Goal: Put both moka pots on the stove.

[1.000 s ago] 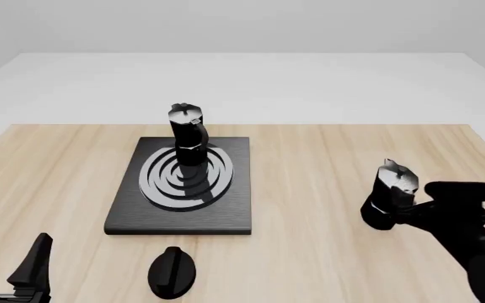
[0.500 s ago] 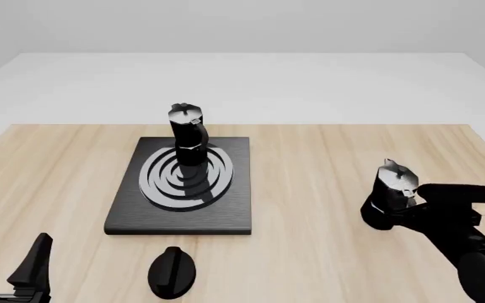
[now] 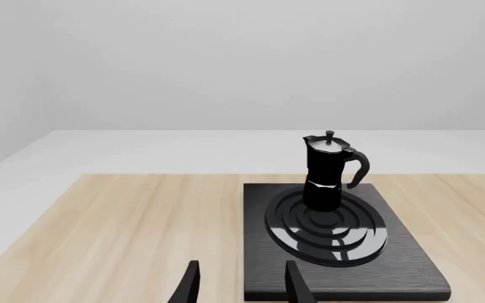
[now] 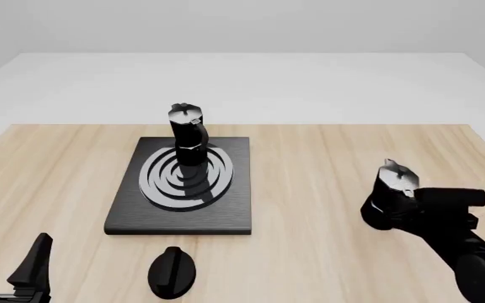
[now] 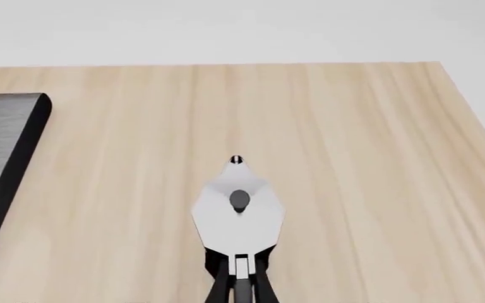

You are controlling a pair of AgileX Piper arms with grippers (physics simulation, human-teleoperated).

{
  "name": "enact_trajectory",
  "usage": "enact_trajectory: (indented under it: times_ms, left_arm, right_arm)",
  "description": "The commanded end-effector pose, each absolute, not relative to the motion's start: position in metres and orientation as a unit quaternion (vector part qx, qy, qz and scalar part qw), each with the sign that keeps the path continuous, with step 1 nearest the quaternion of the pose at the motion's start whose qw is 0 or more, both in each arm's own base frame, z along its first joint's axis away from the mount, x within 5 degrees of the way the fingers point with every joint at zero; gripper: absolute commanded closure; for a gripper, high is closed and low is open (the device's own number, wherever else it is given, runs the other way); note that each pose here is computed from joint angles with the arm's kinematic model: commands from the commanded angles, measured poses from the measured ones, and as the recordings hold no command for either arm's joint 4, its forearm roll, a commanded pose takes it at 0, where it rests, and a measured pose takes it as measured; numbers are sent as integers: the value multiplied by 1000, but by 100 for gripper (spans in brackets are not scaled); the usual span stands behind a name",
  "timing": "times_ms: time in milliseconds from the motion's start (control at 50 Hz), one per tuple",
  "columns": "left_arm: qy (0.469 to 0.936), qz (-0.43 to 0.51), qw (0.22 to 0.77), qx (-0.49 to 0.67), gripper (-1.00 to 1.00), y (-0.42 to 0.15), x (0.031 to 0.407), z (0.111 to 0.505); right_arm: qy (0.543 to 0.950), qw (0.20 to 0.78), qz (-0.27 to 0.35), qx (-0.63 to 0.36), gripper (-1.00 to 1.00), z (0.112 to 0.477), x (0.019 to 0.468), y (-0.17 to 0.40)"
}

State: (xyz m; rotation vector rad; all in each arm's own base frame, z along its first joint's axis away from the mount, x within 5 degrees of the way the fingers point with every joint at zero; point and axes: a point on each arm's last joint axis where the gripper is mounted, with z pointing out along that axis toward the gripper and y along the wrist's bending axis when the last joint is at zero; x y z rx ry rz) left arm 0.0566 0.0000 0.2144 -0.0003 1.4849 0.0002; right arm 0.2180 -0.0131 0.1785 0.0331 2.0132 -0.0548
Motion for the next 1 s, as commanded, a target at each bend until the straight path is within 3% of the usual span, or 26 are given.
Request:
enact_trajectory:
  times_ms: [20, 460, 1000]
  left_arm:
    - [676, 0, 737, 0, -100, 0, 57, 214]
    - [676, 0, 737, 0, -100, 0, 57, 214]
    - [676, 0, 737, 0, -100, 0, 57, 214]
  right_arm:
    - [842, 538, -32, 5, 100, 180, 214, -14]
    - [835, 550, -35, -3, 100, 190, 213, -13]
    - [806, 591, -10, -26, 100, 240, 206, 3]
